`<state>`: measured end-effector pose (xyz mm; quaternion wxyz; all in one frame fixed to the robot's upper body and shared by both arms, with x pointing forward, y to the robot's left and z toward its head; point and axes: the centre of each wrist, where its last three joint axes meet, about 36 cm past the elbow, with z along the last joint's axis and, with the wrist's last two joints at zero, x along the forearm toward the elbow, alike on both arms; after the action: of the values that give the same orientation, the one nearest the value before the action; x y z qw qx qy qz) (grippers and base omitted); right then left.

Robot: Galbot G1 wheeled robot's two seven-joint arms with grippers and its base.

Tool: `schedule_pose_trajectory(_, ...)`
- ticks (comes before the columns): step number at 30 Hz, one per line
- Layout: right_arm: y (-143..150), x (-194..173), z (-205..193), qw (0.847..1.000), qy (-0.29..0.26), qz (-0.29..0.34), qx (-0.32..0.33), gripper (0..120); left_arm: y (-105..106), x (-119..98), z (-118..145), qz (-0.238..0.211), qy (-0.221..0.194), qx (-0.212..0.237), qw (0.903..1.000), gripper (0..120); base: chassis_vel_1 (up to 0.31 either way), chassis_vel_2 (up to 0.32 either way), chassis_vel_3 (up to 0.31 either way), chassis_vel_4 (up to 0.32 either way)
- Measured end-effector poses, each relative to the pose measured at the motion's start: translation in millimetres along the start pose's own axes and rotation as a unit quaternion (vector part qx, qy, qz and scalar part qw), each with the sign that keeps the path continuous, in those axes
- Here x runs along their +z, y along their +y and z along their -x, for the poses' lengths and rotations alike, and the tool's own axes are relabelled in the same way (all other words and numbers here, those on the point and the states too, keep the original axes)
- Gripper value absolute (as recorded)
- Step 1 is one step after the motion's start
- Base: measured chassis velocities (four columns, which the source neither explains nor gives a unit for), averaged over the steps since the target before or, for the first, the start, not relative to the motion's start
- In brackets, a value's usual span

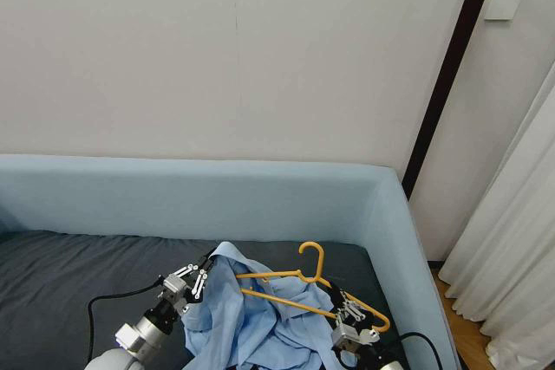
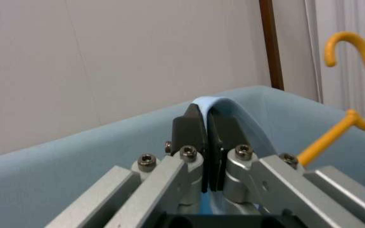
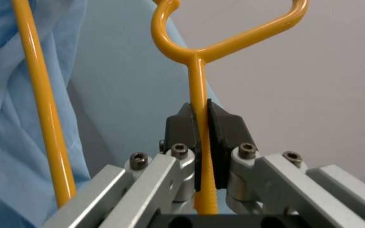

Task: Pick up the clothes from the sofa and hang them on the clothes hanger.

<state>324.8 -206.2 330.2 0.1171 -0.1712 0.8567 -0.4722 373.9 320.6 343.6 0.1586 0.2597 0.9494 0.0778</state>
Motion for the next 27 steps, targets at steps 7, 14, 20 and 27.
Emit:
schedule_pose_trajectory(7,6.2,-7.9,11.9,1.000,-0.001,0.020,0.004,4,-14.7,-2.0,4.3,-0.006,-0.008,0.006,0.9999,0,0.000,0.000,0.000,0.000)
schedule_pose_trajectory(14,14.3,-18.6,27.2,0.998,-0.042,0.045,0.006,4,-38.8,-3.4,8.0,-0.015,-0.016,0.021,0.9995,0,0.000,0.000,0.000,0.000)
schedule_pose_trajectory(20,18.1,-27.5,41.1,0.995,-0.072,0.068,0.021,4,-52.4,-4.9,8.2,-0.018,-0.022,0.034,0.9990,0,0.000,0.000,0.000,0.000)
schedule_pose_trajectory(27,19.9,-42.7,51.1,0.991,-0.078,0.100,0.041,4,-60.9,-5.3,9.2,-0.018,-0.030,0.049,0.9982,0,0.000,0.000,0.000,0.000)
